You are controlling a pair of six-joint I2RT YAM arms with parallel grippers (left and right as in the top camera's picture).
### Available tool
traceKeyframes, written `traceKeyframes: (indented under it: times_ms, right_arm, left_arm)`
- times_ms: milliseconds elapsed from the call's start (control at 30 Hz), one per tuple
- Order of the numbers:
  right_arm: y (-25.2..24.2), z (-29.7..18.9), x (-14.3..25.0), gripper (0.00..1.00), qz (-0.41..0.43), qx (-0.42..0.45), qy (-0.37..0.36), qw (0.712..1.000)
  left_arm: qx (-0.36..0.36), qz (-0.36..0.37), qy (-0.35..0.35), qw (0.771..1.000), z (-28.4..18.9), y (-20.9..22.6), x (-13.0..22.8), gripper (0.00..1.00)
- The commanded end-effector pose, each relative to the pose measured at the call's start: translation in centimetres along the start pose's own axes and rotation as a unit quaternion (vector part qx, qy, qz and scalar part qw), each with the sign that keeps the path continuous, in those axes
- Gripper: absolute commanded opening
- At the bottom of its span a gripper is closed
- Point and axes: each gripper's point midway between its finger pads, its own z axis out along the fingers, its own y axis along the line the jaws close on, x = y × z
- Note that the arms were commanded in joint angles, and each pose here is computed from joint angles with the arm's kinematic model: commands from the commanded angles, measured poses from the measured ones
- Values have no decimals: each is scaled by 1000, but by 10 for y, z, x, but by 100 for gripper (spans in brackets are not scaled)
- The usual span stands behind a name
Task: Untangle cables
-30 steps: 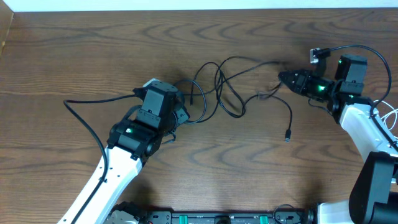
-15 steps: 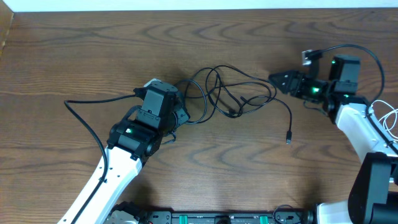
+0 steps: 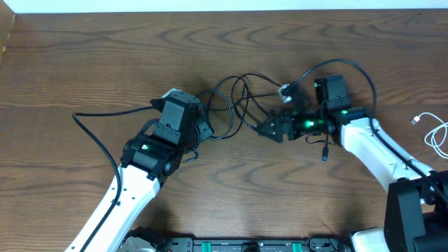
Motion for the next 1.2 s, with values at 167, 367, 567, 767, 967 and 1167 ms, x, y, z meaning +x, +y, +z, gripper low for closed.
traceKeyframes:
  times_ms: [167, 367, 567, 767, 967, 1167]
  right_arm:
    - [-4, 19, 9, 80, -166, 95, 38, 981]
    - [-7, 30, 8, 67, -215, 153, 49, 963]
    - [-5, 35, -1, 44, -239, 173, 34, 955]
    - [-5, 38, -4, 21, -240, 172, 27, 955]
    - [16, 39, -7, 1, -212, 114, 11, 970]
    - [79, -2, -33, 1, -239, -15, -55, 969]
  left_arm:
    - [2, 7, -4, 1000, -3, 0, -2, 8]
    - [2, 7, -4, 1000, -3, 0, -2, 8]
    - [2, 7, -4, 1000, -3, 0, -2, 8]
    - [9, 7, 7, 1000, -3, -2, 2, 8]
    - [1, 7, 10, 1000, -3, 2, 4, 8]
    - [-57, 9, -3, 998, -3, 26, 2, 8]
